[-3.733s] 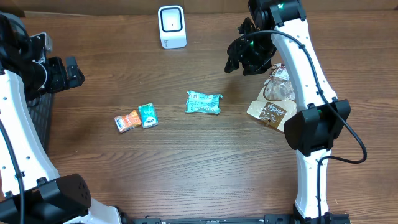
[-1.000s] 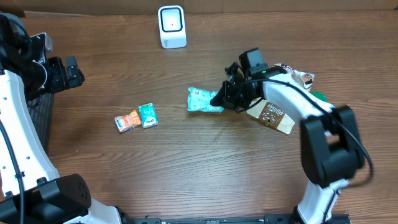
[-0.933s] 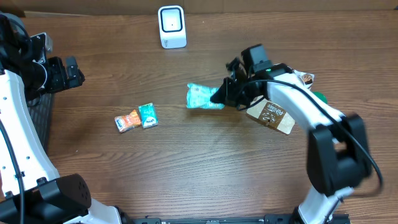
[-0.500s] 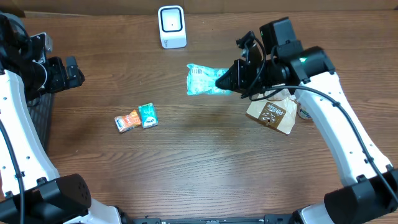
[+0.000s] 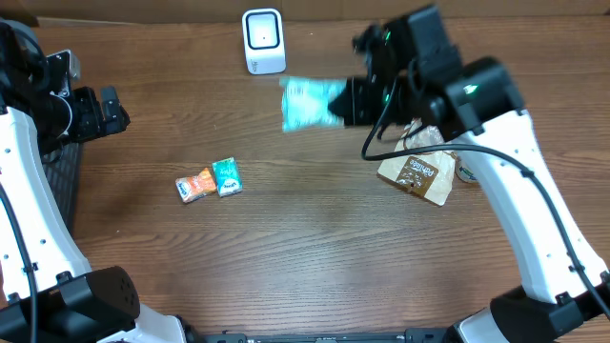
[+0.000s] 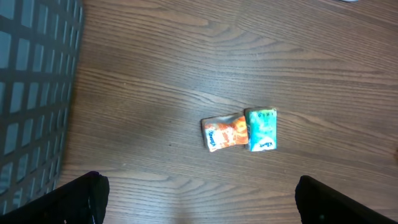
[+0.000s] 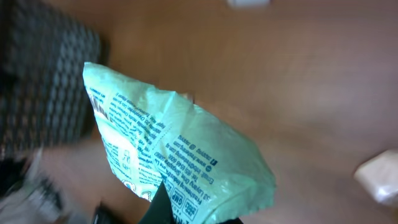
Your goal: Scan the item barcode
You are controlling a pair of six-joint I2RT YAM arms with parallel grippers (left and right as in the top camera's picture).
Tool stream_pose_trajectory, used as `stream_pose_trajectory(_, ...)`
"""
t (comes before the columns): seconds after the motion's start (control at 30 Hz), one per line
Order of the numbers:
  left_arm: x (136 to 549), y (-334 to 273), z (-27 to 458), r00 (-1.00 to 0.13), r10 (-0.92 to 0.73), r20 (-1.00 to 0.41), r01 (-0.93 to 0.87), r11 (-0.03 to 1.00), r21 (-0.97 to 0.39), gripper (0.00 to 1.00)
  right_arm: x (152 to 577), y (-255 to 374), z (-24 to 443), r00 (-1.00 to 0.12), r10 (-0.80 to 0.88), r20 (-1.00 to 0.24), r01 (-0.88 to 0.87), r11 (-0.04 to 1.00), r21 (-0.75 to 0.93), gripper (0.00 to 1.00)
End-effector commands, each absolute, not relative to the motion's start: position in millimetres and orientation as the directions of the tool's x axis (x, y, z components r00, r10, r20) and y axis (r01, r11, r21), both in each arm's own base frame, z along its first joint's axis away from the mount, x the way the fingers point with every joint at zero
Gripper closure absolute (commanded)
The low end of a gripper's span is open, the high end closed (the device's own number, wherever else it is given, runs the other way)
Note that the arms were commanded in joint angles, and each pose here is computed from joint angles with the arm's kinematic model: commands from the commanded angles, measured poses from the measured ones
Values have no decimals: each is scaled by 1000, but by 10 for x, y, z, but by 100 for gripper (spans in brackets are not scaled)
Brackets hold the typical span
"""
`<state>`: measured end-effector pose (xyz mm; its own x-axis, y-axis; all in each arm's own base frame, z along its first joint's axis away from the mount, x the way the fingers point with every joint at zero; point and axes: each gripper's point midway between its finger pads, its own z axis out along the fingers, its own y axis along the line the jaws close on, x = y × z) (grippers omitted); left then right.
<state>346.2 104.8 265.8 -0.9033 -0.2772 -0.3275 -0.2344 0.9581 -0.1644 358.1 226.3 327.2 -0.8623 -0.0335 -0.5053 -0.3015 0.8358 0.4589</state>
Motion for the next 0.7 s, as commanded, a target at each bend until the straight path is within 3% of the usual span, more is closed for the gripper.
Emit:
stream_pose_trajectory(0.0,3470,1056,2662,-906,-260,-334,-218,963,-159,0,3940,2104,3665,-753,-20,-658,-307,895,325,96)
stream_pose_trajectory(0.13,3470,1055,2662,-906,-260,-334,-218,963,-159,0,4373,2014,3775,-616,-126,-778,-291,954,76,96)
stream_pose_trajectory(0.3,3470,1055,2662,-906,-260,-334,-218,963,-159,0,4867,2075,3717,-476,-298,-828,-193,953,-232,96)
stream_pose_trajectory(0.43,3469,1055,2662,-906,-260,-334,-218,963,-159,0,5219,2290,3561,-396,-415,-819,-181,910,-373,96)
stream_pose_trajectory(0.67,3469,1055,2662,-906,-260,-334,-218,963,-159,1,5817,2627,3183,-238,-675,-699,-206,738,-643,96)
